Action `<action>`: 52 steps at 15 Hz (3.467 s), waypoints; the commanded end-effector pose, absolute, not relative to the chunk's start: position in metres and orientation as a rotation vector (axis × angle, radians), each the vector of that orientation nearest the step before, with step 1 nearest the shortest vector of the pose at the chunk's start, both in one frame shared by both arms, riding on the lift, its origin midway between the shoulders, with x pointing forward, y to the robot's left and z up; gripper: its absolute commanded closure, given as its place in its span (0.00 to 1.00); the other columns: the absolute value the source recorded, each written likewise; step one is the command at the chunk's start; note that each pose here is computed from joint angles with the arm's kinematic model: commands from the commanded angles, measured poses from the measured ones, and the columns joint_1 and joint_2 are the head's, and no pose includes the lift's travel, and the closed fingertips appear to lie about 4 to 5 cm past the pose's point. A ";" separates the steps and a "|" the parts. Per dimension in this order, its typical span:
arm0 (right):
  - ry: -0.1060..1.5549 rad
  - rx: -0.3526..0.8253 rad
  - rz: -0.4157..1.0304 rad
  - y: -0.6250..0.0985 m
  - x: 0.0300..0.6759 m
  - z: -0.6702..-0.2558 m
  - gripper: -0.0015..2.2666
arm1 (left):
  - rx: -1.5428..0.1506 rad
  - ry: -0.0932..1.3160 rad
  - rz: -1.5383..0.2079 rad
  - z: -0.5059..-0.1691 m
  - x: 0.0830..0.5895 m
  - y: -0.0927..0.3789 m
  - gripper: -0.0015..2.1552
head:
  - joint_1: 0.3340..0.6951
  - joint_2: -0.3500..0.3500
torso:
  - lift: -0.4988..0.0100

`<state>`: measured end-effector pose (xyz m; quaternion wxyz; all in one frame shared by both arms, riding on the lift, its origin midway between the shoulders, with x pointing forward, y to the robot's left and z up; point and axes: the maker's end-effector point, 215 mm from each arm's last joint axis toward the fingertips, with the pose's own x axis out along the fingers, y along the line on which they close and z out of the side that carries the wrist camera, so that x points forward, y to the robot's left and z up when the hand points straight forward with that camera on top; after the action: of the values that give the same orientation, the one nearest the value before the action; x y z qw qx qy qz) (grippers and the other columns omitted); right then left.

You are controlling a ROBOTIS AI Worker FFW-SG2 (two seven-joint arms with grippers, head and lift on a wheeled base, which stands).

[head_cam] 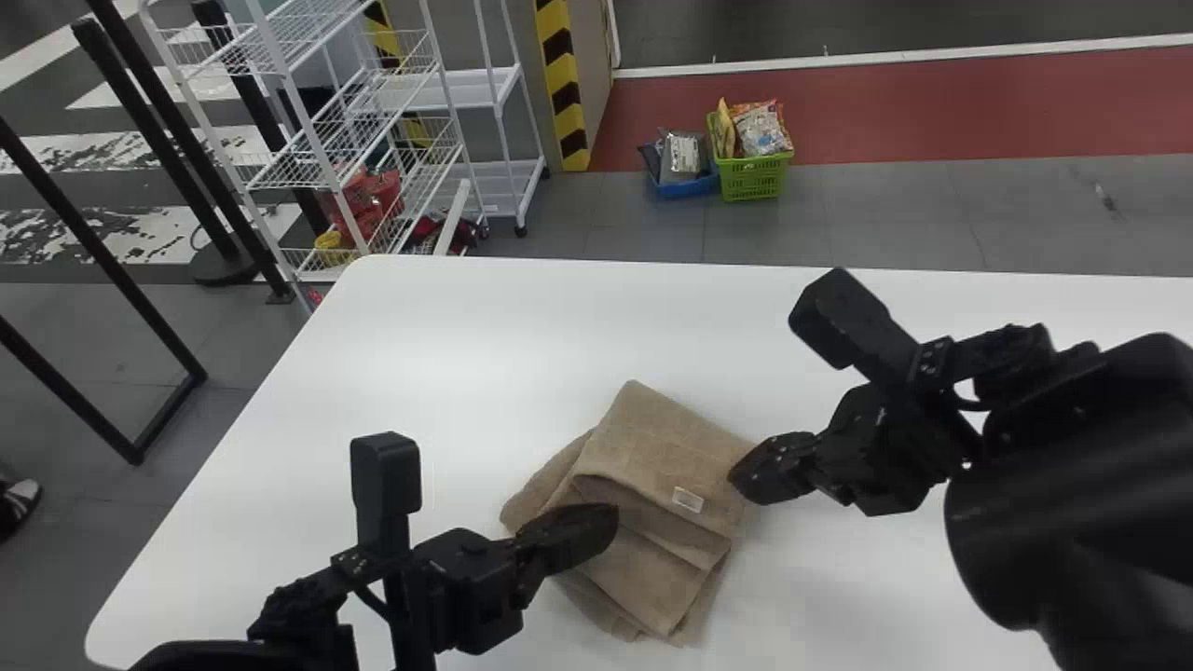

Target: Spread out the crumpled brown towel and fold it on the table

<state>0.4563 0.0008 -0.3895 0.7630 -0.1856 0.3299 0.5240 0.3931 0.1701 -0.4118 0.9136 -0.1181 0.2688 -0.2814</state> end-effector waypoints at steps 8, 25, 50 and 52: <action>0.617 -0.277 1.119 -0.013 0.465 -0.345 0.86 | -0.189 0.446 -0.490 -0.403 0.439 0.204 0.90 | 1.00 0.81 | 0.73; 0.567 -0.105 1.029 -0.045 0.479 -0.287 0.86 | -0.102 0.493 -0.447 -0.445 0.417 0.251 0.90 | 1.00 0.85 | 0.73; 0.533 -0.101 1.052 -0.047 0.482 -0.283 0.86 | -0.056 0.456 -0.459 -0.442 0.392 0.226 0.90 | 1.00 0.82 | 0.73; 0.534 -0.105 1.055 -0.046 0.484 -0.284 0.86 | -0.066 0.457 -0.460 -0.437 0.377 0.226 0.90 | 1.00 0.82 | 0.73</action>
<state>0.4834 -0.0471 -0.2842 0.8308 -0.0490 0.2519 0.4939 0.3874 0.2259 -0.4406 0.9476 -0.0287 0.2246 -0.2253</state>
